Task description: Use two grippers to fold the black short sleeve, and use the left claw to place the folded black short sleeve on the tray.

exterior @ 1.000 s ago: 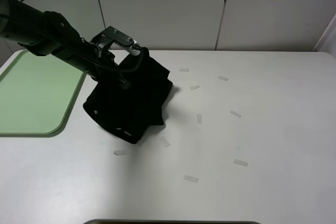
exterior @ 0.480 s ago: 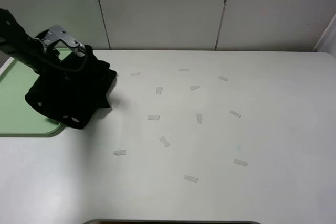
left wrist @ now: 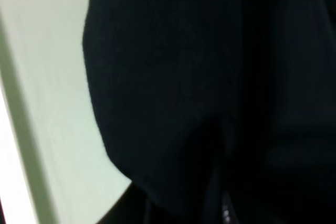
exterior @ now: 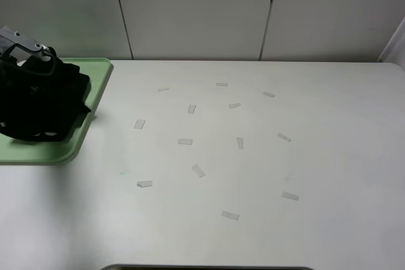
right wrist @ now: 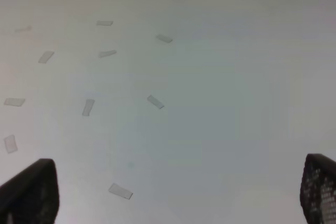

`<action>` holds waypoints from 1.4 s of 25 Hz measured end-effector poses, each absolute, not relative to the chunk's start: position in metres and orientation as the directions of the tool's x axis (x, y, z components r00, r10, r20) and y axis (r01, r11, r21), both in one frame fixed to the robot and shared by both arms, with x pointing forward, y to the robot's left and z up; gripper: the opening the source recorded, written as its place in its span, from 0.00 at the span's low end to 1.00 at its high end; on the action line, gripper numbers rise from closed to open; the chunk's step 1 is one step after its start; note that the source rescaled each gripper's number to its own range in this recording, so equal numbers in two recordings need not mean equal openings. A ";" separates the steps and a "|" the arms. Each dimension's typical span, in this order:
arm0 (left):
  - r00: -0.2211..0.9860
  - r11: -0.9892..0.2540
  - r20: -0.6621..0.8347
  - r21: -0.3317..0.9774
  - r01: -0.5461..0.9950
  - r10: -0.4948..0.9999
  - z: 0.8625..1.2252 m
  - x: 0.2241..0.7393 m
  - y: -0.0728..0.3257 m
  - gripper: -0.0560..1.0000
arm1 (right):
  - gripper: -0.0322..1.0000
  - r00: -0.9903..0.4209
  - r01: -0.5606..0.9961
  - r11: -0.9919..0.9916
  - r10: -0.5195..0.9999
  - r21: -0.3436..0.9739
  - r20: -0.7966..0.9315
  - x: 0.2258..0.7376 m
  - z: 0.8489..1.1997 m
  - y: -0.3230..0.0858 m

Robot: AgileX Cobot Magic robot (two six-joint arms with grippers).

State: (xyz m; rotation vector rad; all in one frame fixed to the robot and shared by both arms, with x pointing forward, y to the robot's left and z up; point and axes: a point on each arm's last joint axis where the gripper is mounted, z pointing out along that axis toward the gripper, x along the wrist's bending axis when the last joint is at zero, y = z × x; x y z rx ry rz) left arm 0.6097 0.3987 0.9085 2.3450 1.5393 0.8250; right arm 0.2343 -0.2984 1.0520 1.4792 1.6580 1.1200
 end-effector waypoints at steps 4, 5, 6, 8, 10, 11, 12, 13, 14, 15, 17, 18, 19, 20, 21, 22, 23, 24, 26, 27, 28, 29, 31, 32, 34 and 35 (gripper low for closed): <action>0.297 -0.428 0.331 0.458 0.779 0.896 0.901 0.610 0.400 0.19 | 1.00 -0.160 0.437 0.002 0.984 0.899 0.075 0.234 1.052 -0.298; 0.297 -0.428 0.332 0.458 0.779 0.895 0.901 0.610 0.400 0.19 | 1.00 -0.160 0.437 0.002 0.984 0.899 0.075 0.234 1.052 -0.298; 0.297 -0.428 0.332 0.458 0.779 0.895 0.901 0.610 0.400 0.19 | 1.00 -0.160 0.437 0.002 0.984 0.899 0.075 0.234 1.052 -0.298; 0.297 -0.428 0.332 0.459 0.779 0.895 0.901 0.610 0.400 0.19 | 1.00 -0.160 0.437 0.002 0.984 0.899 0.075 0.234 1.052 -0.298; 0.297 -0.428 0.331 0.458 0.779 0.896 0.901 0.610 0.400 0.19 | 1.00 -0.160 0.437 0.002 0.984 0.899 0.075 0.234 1.052 -0.298; 0.299 -0.428 0.328 0.456 0.781 0.896 0.901 0.610 0.400 0.19 | 1.00 -0.160 0.437 0.002 0.984 0.899 0.075 0.234 1.052 -0.298; 0.301 -0.427 0.326 0.453 0.782 0.896 0.900 0.610 0.400 0.20 | 1.00 -0.160 0.437 0.002 0.984 0.899 0.075 0.234 1.052 -0.298; 0.303 -0.428 0.324 0.450 0.784 0.896 0.900 0.609 0.400 0.23 | 1.00 -0.160 0.437 0.002 0.984 0.899 0.075 0.234 1.052 -0.298; 0.307 -0.428 0.320 0.446 0.786 0.896 0.900 0.609 0.399 0.30 | 1.00 -0.160 0.437 0.002 0.984 0.899 0.075 0.234 1.052 -0.298; 0.310 -0.429 0.317 0.443 0.787 0.896 0.900 0.608 0.399 0.37 | 1.00 -0.160 0.437 0.002 0.984 0.899 0.075 0.234 1.052 -0.298; 0.308 -0.430 0.321 0.448 0.784 0.896 0.905 0.608 0.399 0.59 | 1.00 -0.160 0.437 0.002 0.984 0.899 0.075 0.234 1.052 -0.298; 0.303 -0.433 0.330 0.457 0.777 0.894 0.909 0.608 0.399 0.68 | 1.00 -0.160 0.437 0.002 0.984 0.899 0.075 0.234 1.052 -0.298; 0.296 -0.435 0.341 0.469 0.769 0.892 0.914 0.608 0.399 0.73 | 1.00 -0.160 0.437 0.002 0.984 0.899 0.075 0.234 1.052 -0.298; 0.286 -0.438 0.356 0.485 0.757 0.890 0.921 0.608 0.400 0.77 | 1.00 -0.160 0.437 0.002 0.984 0.899 0.075 0.234 1.052 -0.298; 0.273 -0.441 0.374 0.504 0.742 0.886 0.929 0.609 0.400 0.80 | 1.00 -0.160 0.437 0.002 0.984 0.899 0.075 0.234 1.052 -0.298; 0.260 -0.445 0.391 0.523 0.727 0.883 0.939 0.609 0.400 0.82 | 1.00 -0.160 0.437 0.002 0.984 0.899 0.075 0.234 1.052 -0.298; 0.245 -0.450 0.409 0.542 0.710 0.879 0.947 0.609 0.400 0.83 | 1.00 -0.160 0.437 0.002 0.984 0.899 0.075 0.234 1.052 -0.298; 0.232 -0.454 0.424 0.559 0.694 0.876 0.957 0.608 0.400 0.84 | 1.00 -0.160 0.437 0.002 0.984 0.899 0.075 0.234 1.052 -0.298; 0.211 -0.461 0.446 0.585 0.668 0.870 0.974 0.605 0.399 0.84 | 1.00 -0.160 0.437 0.002 0.984 0.899 0.075 0.234 1.052 -0.298; 0.201 -0.464 0.455 0.596 0.655 0.867 0.982 0.604 0.399 0.84 | 1.00 -0.160 0.437 0.002 0.984 0.899 0.075 0.234 1.052 -0.298; 0.192 -0.468 0.463 0.606 0.644 0.865 0.989 0.602 0.399 0.85 | 1.00 -0.160 0.437 0.002 0.984 0.899 0.075 0.234 1.052 -0.298; 0.187 -0.470 0.469 0.613 0.635 0.863 0.995 0.600 0.398 0.84 | 1.00 -0.160 0.437 0.002 0.984 0.899 0.075 0.234 1.052 -0.298; 0.183 -0.474 0.474 0.621 0.624 0.861 1.006 0.596 0.396 0.84 | 1.00 -0.160 0.437 0.002 0.984 0.899 0.075 0.234 1.052 -0.298; 0.178 -0.474 0.475 0.629 0.617 0.862 1.012 0.594 0.395 0.84 | 1.00 -0.160 0.437 0.002 0.984 0.899 0.075 0.234 1.052 -0.298; 0.166 -0.469 0.472 0.649 0.599 0.865 1.025 0.590 0.389 0.84 | 1.00 -0.160 0.437 0.002 0.984 0.899 0.075 0.234 1.052 -0.298; 0.156 -0.464 0.469 0.664 0.587 0.869 1.033 0.587 0.386 0.84 | 1.00 -0.160 0.437 0.002 0.984 0.899 0.075 0.234 1.052 -0.298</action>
